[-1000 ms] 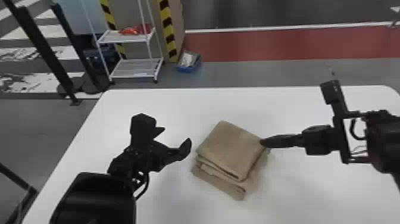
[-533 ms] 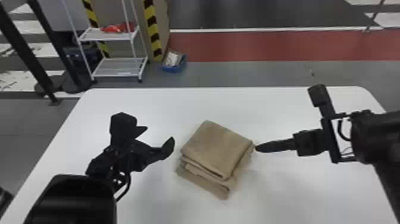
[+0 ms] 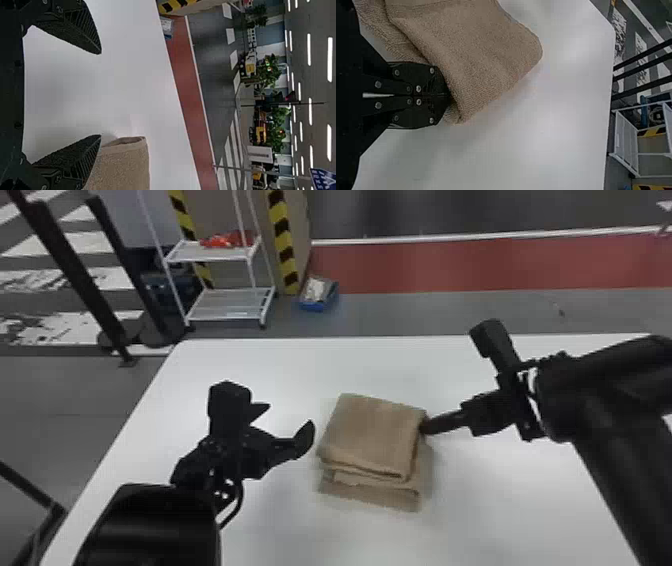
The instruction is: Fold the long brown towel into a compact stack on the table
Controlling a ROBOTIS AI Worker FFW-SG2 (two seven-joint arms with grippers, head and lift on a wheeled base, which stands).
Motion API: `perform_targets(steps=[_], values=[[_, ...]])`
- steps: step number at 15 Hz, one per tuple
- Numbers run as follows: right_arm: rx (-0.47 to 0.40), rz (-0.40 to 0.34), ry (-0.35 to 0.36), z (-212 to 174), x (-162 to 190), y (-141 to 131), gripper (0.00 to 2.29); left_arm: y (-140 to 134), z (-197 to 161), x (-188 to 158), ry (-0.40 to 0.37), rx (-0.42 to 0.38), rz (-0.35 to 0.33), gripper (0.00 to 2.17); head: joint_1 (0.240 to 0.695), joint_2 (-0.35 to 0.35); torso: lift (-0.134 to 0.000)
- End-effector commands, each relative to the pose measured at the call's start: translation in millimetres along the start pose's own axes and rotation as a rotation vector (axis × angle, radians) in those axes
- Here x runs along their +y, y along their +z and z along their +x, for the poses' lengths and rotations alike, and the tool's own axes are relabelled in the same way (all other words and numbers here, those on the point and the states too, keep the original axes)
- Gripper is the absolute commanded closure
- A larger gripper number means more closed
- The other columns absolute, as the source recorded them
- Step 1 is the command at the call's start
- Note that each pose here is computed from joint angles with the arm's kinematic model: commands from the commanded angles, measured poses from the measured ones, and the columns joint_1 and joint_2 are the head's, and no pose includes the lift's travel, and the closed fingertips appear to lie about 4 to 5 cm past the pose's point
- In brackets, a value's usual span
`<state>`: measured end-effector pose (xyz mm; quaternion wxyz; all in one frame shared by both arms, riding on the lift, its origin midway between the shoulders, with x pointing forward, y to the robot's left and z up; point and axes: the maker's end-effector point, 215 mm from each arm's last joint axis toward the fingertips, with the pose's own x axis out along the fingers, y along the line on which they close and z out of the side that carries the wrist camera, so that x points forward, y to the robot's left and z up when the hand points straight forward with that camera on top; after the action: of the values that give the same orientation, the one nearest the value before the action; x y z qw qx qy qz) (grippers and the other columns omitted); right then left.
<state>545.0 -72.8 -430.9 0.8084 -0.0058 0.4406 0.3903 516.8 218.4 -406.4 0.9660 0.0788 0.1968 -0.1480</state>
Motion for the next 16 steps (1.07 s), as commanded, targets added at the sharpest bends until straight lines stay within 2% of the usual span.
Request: perform_targets(steps=[1, 3, 6, 7, 9, 10, 11, 12, 13, 14, 15, 16], values=[[-0.039, -0.041, -0.017, 6, -1, 22, 1.89, 0, 0, 0, 0.001, -0.002, -0.003, 0.14, 0.695, 0.147, -0.124], [-0.058, -0.076, -0.036, 11, -6, 40, 1.89, 3, 0, 0, 0.000, -0.011, 0.000, 0.14, 0.695, 0.154, -0.124], [-0.090, -0.140, -0.022, 29, 4, 52, 1.89, 3, 0, 3, 0.006, -0.012, -0.002, 0.14, 0.695, 0.162, -0.124], [-0.088, -0.133, -0.018, 31, 4, 47, 1.89, 2, -1, 4, 0.007, -0.011, -0.005, 0.14, 0.695, 0.166, -0.124], [-0.144, -0.136, -0.024, 18, 12, 41, 1.88, -3, -7, 14, 0.022, -0.014, -0.022, 0.14, 0.695, 0.184, -0.124], [-0.193, -0.121, -0.050, 1, 6, 39, 1.73, -2, -9, 19, 0.025, -0.027, -0.041, 0.14, 0.695, 0.188, -0.124], [-0.256, -0.119, -0.076, -18, 10, 38, 0.91, 0, -12, 26, 0.032, -0.044, -0.061, 0.14, 0.695, 0.190, -0.124], [-0.310, -0.093, -0.142, -36, 3, 31, 0.22, 2, -16, 34, 0.039, -0.061, -0.083, 0.14, 0.695, 0.190, -0.124], [-0.338, -0.083, -0.202, -49, -2, 22, 0.03, 0, -20, 42, 0.050, -0.067, -0.102, 0.14, 0.695, 0.187, -0.124], [-0.383, -0.043, -0.301, -71, -18, 10, 0.01, -4, -27, 50, 0.062, -0.073, -0.124, 0.14, 0.695, 0.182, -0.124], [-0.426, 0.014, -0.414, -89, -37, -8, 0.02, -5, -37, 63, 0.076, -0.090, -0.163, 0.12, 0.695, 0.165, -0.124], [-0.470, 0.045, -0.497, -103, -47, -21, 0.03, -11, -47, 74, 0.087, -0.103, -0.214, 0.12, 0.695, 0.154, -0.124]])
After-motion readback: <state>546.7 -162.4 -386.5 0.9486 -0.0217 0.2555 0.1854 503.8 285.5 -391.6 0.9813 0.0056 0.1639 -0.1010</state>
